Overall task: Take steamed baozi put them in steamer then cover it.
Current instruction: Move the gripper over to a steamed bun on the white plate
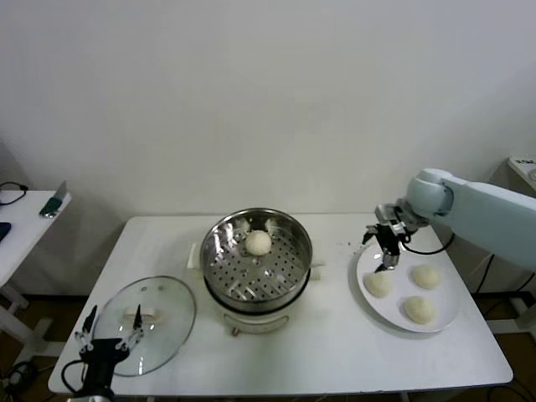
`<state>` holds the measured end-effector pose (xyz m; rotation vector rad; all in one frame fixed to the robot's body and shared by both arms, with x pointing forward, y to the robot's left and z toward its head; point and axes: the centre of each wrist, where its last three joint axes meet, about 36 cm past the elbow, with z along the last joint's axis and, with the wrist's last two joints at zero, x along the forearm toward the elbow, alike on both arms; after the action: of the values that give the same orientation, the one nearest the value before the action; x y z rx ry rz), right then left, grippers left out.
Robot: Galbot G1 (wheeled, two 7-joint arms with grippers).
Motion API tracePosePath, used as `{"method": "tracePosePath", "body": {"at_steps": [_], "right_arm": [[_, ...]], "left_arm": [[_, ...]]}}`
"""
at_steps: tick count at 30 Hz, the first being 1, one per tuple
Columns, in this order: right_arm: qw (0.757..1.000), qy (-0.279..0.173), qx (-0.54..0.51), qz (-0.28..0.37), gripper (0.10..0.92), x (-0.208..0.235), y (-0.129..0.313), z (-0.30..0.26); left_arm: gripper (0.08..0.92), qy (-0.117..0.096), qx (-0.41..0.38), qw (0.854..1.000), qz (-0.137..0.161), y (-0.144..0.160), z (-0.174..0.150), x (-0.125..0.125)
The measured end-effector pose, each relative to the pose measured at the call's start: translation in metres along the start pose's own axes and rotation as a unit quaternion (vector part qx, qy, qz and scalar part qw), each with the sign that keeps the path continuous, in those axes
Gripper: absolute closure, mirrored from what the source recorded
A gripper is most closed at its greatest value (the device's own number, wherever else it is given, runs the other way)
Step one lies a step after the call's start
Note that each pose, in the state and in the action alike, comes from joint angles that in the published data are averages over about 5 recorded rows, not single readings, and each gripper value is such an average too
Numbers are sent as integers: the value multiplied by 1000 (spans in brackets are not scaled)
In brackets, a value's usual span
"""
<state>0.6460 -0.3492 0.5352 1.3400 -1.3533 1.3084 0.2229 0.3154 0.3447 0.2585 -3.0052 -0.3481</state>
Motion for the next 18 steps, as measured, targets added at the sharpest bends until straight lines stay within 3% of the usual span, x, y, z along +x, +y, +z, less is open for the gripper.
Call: {"method": "tracePosePath", "body": {"at_steps": [18], "right_arm": [[998, 21, -52, -30, 200, -72, 6, 29]], "left_arm": [[177, 12, -4, 1000, -5, 0, 14, -3]]}}
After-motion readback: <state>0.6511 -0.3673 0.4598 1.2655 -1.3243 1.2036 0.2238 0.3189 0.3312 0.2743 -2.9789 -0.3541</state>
